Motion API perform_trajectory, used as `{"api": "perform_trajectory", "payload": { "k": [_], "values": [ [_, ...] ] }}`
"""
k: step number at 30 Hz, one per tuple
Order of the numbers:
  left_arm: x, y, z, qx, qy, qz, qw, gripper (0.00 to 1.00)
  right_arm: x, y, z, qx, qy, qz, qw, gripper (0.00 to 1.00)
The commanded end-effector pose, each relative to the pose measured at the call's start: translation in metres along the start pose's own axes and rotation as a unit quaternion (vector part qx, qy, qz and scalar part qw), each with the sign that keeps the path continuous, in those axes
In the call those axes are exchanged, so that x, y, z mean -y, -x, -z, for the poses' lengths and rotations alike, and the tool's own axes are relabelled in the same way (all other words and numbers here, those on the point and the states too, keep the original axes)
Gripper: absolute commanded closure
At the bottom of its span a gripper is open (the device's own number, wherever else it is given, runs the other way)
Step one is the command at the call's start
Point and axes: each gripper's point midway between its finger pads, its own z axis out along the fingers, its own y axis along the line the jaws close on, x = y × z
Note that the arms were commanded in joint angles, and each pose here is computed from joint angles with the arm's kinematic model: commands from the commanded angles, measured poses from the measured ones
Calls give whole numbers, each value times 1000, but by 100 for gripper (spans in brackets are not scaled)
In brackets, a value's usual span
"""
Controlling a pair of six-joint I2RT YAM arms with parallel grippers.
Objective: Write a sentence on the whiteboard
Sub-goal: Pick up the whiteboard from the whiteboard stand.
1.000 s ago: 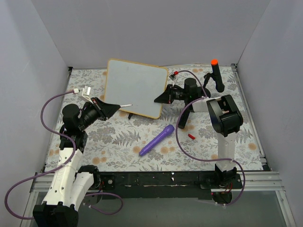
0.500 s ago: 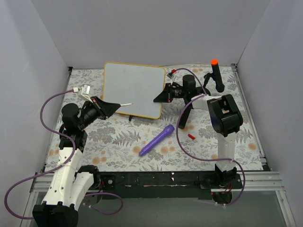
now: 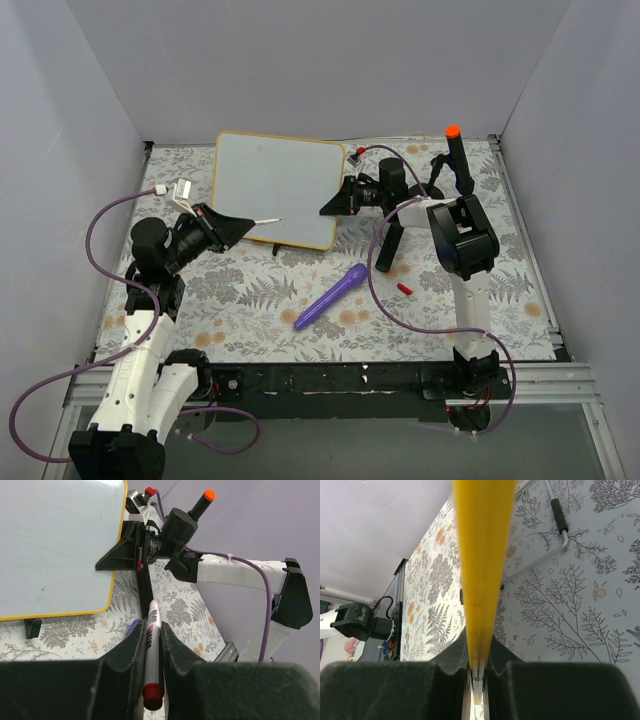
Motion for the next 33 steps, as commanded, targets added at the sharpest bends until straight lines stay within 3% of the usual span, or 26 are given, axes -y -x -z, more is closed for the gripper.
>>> {"api": "perform_trajectory", "payload": {
  "k": [1, 7, 8, 11, 16, 21, 33],
  "values": [
    [8, 9, -1, 6, -9, -11, 1000, 100, -8, 11, -8, 1, 37, 53, 998, 85],
    [5, 8, -3, 6, -7, -8, 1000, 100, -8, -1, -8, -10, 49, 47, 998, 72],
    [5, 8, -3, 7, -8, -8, 1000, 100, -8, -3, -7, -11, 50, 46, 998, 65],
    [6, 7, -2, 7, -10, -8, 1000, 100, -9, -4, -7, -12, 50, 45, 998, 55],
    [8, 6, 0, 7, -13, -7, 1000, 100, -6, 4, -6, -6, 34, 45, 998, 51],
    [9, 6, 0, 7, -15, -7, 1000, 100, 8, 13, -1, 0, 10, 36, 999, 38],
    [10, 9, -2, 7, -15, -1, 1000, 100, 10, 49, 6, 28, 21, 41, 999, 33]
  ]
}}
